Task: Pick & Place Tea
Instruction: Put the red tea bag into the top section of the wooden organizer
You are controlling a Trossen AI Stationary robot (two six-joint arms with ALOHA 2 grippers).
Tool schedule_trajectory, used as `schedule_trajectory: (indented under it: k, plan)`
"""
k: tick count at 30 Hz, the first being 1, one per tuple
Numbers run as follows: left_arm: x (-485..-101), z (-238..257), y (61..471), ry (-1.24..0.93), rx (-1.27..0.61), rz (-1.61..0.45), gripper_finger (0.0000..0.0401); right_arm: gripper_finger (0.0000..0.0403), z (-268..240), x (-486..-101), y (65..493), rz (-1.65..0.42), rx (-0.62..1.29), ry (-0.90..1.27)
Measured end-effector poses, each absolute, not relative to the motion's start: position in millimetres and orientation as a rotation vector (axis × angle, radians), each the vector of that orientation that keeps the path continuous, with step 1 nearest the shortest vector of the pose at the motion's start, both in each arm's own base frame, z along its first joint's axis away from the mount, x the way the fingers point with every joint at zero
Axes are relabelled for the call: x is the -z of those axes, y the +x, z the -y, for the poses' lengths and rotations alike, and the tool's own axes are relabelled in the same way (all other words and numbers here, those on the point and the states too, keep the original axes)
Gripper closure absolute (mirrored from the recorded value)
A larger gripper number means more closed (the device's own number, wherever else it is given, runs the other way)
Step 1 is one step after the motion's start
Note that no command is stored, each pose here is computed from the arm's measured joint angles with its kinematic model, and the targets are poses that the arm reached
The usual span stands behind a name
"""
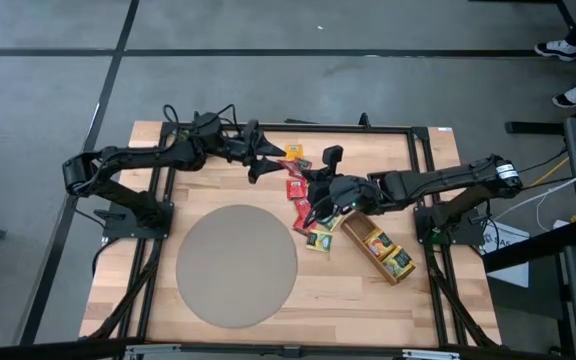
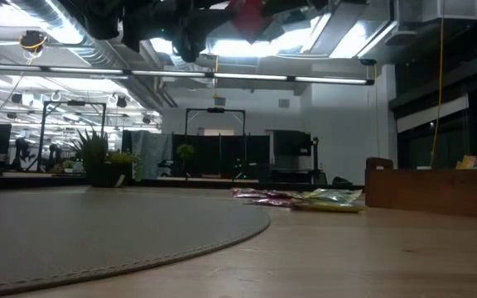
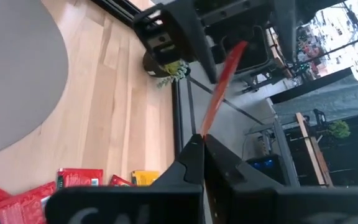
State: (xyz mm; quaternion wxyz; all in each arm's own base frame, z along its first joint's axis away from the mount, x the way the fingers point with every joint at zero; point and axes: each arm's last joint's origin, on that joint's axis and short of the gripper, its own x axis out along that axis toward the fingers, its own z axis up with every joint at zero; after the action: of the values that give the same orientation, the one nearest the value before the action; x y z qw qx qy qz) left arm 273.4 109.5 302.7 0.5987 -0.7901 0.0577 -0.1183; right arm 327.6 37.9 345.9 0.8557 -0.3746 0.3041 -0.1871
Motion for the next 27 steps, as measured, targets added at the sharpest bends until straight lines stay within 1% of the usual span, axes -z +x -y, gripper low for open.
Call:
schedule_trajectory:
  k: [4,7,11,21,23,27]
  plan:
    - [-302.3,-102.0,276.5,-1.835,0.286,-0.156,0.0190,0.0401,-37.5,-349.1,329.5,-0.617,0.393,-0.825]
    - [-302.4,-98.7,277.9,-1.837,0.287,-0.154,0.0201,0.0401,-37.6,-349.4,329.7,-0.614,0.393,-0.826]
    - [-302.3,-98.4,278.3,-1.816,0.283,-0.144,0.0241,0.0401,-37.7,-349.4,329.7,-0.614,0.392,-0.827]
    - [-301.9,-98.9,278.5,-1.774,0.271,-0.124,0.0383,0.0398,-37.7,-349.5,329.7,-0.611,0.394,-0.822]
    - [-301.9,-98.9,278.5,-1.764,0.271,-0.123,0.0391,0.0397,-37.7,-349.5,329.7,-0.611,0.394,-0.822]
    - [-301.7,-98.5,278.3,-1.741,0.288,-0.144,0.0389,0.0389,-37.8,-349.5,329.7,-0.606,0.399,-0.803]
